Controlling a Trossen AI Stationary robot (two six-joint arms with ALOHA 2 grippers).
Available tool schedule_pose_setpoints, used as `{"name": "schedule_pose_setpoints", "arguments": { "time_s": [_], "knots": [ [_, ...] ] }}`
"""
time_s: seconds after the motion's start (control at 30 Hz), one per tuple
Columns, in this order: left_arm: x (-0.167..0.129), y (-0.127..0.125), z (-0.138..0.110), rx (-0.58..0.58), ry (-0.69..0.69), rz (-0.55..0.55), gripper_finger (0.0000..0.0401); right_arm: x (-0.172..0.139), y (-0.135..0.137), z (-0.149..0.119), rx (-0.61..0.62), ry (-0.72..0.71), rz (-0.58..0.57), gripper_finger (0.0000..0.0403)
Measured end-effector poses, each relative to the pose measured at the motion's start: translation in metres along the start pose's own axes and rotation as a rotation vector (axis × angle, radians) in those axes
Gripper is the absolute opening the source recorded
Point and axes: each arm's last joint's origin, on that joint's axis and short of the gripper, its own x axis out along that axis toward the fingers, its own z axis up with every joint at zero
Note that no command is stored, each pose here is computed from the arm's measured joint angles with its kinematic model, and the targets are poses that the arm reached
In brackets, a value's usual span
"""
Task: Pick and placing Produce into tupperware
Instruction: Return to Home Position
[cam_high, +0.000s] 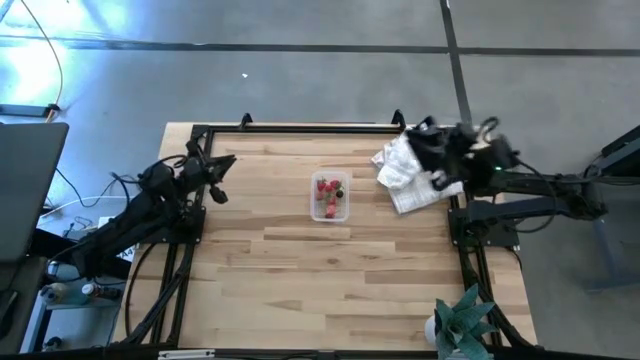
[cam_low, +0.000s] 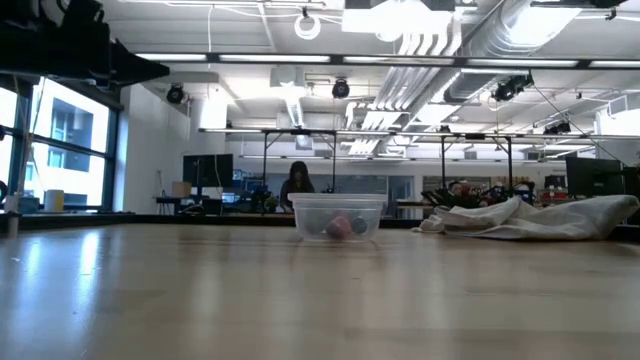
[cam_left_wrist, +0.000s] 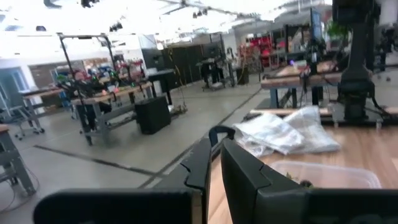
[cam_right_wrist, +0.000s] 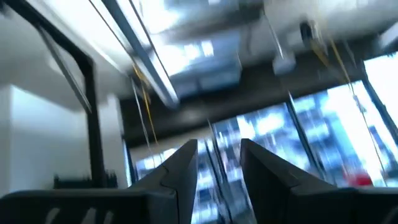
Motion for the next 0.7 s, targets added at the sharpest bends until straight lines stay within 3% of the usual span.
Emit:
{"name": "schedule_pose_setpoints", "arguments": {
  "time_s": [0.2, 0.5, 0.6, 0.7],
  "knots": [
    [0.005, -0.002, -0.014, -0.04, -0.067, 0.015, 0.0028, -0.012, 0.013, 0.032, -0.046, -0.199, 0.068, 0.0112],
    [0.009, -0.004, -0.036, -0.071, -0.014, 0.052, 0.0028, -0.039, 0.03, 0.062, -0.075, -0.24, 0.184, 0.0112],
    [0.009, -0.004, -0.036, -0.076, -0.009, 0.051, 0.0028, -0.059, 0.036, 0.071, -0.106, -0.169, 0.154, 0.0112],
    [0.009, -0.004, -0.036, -0.077, -0.015, 0.052, 0.0028, -0.08, 0.037, 0.076, -0.108, -0.103, 0.043, 0.0112]
  ]
}}
